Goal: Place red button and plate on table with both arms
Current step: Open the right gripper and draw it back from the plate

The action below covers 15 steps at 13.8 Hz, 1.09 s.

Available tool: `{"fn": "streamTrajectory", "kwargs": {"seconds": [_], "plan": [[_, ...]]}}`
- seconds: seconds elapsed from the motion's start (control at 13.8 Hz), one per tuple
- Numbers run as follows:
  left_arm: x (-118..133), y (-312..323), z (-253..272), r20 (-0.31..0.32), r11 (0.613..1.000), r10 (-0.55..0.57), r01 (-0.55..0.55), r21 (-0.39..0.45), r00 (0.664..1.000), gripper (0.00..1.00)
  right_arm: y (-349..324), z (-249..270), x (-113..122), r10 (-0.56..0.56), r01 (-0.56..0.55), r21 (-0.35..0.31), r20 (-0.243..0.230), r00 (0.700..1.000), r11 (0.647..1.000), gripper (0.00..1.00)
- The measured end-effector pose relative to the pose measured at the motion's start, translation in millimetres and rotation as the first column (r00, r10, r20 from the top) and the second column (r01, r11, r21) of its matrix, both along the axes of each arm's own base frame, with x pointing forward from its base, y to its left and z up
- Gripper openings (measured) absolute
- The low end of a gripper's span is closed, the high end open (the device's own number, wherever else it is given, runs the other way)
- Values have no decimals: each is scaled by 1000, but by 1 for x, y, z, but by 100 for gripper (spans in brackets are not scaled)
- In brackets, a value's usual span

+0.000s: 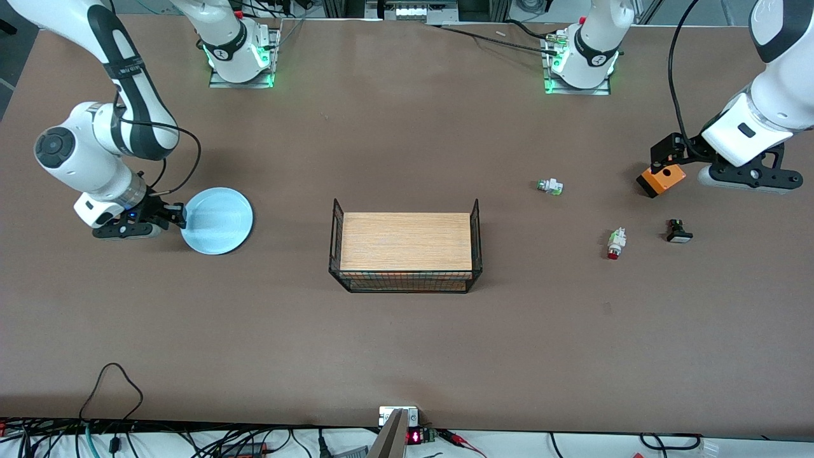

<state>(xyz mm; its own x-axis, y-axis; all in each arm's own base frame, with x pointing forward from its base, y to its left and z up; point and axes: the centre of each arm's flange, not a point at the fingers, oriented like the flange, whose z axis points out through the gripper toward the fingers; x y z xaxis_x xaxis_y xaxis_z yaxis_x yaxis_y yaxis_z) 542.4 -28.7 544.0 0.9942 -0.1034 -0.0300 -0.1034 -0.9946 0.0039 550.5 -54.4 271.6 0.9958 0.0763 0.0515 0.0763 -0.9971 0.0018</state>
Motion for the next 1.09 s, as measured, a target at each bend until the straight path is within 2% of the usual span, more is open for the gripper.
{"fn": "streamTrajectory", "kwargs": {"seconds": [0.29, 0.43, 0.58, 0.8, 1.09], "plan": [[0, 0, 0, -1, 1000, 0, 0, 0, 1000, 100, 3, 97, 38, 12, -11, 7, -103, 995, 1000, 97], [-1, 0, 0, -5, 1000, 0, 0, 0, 1000, 100, 10, 156, 55, 25, -24, 11, -129, 991, 1000, 100], [-1, 0, 0, -6, 1000, 0, 0, 0, 1000, 100, 20, 196, 63, 22, -21, 10, -143, 990, 1000, 100], [-1, 0, 0, -7, 1000, 0, 0, 0, 1000, 100, 42, 230, 68, -10, 11, 5, -169, 986, 1000, 100], [-2, 0, 0, -8, 1000, 0, 0, 0, 1000, 100, 77, 277, 66, 9, -10, -10, -163, 987, 1000, 100]]}}
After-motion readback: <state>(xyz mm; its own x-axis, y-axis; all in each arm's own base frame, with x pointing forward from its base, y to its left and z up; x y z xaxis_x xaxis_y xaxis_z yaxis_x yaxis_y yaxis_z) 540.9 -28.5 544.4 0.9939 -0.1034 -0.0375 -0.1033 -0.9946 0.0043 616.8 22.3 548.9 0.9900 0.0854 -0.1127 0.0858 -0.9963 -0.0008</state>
